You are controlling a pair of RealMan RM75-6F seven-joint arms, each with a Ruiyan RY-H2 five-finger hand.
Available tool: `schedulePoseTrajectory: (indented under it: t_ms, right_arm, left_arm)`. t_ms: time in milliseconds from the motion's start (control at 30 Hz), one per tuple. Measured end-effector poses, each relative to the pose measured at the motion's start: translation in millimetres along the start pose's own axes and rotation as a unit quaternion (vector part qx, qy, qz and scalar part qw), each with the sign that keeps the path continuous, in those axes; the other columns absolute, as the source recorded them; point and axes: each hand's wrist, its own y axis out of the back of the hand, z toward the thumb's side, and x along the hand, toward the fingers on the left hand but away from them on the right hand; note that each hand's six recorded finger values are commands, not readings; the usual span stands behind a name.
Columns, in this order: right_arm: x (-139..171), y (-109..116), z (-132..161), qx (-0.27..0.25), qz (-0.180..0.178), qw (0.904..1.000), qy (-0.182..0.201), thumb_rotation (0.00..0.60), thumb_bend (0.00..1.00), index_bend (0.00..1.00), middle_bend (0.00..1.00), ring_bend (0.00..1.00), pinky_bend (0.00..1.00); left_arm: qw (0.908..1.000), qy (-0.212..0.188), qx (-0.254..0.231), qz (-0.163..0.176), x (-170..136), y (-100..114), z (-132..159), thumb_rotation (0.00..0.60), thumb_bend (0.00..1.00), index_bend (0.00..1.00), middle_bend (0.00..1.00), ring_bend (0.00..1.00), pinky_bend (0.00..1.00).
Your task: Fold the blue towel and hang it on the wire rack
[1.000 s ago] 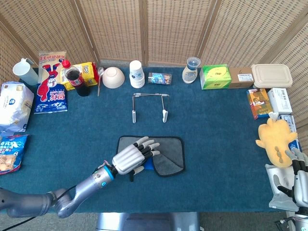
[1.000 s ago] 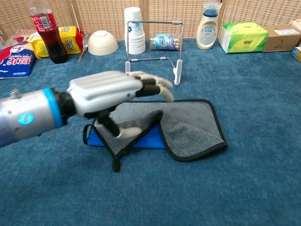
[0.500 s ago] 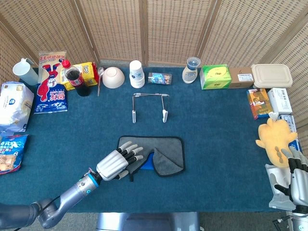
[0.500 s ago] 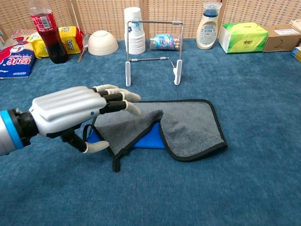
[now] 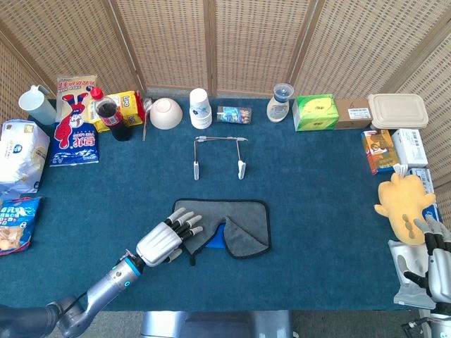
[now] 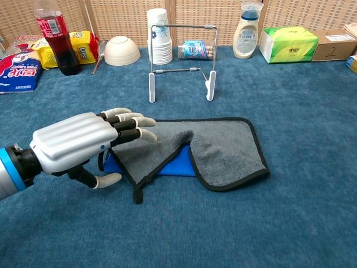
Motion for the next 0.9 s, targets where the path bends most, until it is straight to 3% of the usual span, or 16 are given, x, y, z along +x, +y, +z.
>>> schedulePoseTrajectory:
  t_ms: [367,900]
  right_arm:
    - [1.8,3.1,-1.0,-0.004,-0.002,1.0,-0.001,0.6,0.33,0.15,0.07,0.0,0.0]
    - [3.6,6.2,-3.4,-0.005,-0.005,1.0,-0.004,0.6,0.33,0.15,0.07,0.0,0.0]
  left_arm:
    - [0.9999,-0.001,-0.006,0.01,15.5,-5.4,6.9,0.6,0.12,0.16,0.05,0.0,0.0]
    - [0.9985,-0.002,-0.044,0.033,23.8,-0.9,11.7,0.6,0.13,0.3,0.11,0.0,0.0]
